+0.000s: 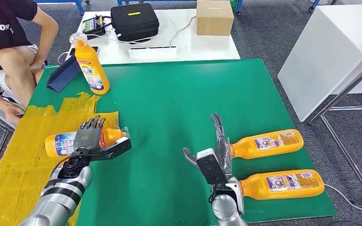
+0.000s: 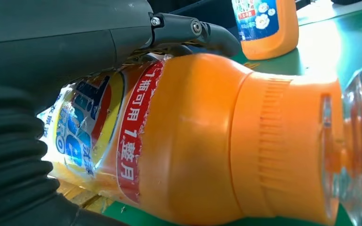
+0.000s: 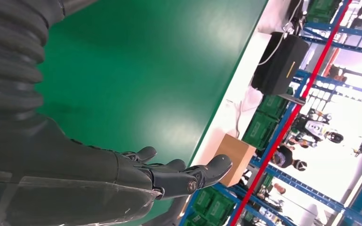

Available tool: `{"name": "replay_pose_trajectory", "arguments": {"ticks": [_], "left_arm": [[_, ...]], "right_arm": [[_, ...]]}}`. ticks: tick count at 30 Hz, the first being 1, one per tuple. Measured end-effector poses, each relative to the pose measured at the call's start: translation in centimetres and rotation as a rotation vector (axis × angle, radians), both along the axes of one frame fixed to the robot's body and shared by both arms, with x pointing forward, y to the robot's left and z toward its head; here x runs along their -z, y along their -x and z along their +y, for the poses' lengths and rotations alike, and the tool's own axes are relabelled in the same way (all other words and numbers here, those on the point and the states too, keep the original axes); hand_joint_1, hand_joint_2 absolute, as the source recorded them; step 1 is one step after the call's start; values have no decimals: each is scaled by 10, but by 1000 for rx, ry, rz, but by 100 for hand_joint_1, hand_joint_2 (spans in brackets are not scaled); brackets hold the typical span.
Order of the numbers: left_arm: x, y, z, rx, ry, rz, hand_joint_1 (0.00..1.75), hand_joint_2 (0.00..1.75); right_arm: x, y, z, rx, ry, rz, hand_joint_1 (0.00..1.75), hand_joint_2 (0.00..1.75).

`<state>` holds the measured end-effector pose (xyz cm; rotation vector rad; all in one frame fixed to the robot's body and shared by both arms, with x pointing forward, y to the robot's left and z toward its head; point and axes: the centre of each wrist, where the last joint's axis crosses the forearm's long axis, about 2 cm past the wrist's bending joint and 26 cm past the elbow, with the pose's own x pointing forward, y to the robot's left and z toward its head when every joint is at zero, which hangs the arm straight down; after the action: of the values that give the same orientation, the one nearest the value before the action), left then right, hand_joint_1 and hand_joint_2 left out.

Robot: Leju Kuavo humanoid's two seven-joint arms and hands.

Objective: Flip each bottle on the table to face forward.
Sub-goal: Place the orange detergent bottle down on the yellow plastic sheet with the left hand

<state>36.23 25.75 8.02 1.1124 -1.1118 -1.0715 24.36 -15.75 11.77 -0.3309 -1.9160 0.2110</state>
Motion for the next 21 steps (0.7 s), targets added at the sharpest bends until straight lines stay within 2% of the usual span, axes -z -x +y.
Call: {"name": "replay_pose_trajectory", "arguments": {"ticks": [5, 9, 13, 15, 17, 19, 21], "left_arm": [[1, 8, -2, 28, 81, -119, 0, 0], [-8, 26, -12, 101, 308, -310, 0, 0], [-17, 37, -18, 126, 395, -388, 0, 175], [-19, 43, -18, 175, 500, -405, 0, 175], [-20, 55, -19, 272, 731, -446, 0, 175], [-25, 73, -22, 359, 978, -538, 0, 175], [-34, 89, -24, 410, 1124, -629, 0, 175]], "right_arm": [[0, 0, 0, 3, -1, 1, 0, 175], [2, 2, -1, 22, 2, 1, 0, 175], [3, 4, -2, 29, 6, 3, 0, 175], [4, 5, -2, 34, 17, -3, 0, 175], [4, 7, -5, 43, 59, -19, 0, 175], [4, 10, -11, 60, 135, -38, 0, 175], [3, 14, -19, 77, 209, -51, 0, 175]]}}
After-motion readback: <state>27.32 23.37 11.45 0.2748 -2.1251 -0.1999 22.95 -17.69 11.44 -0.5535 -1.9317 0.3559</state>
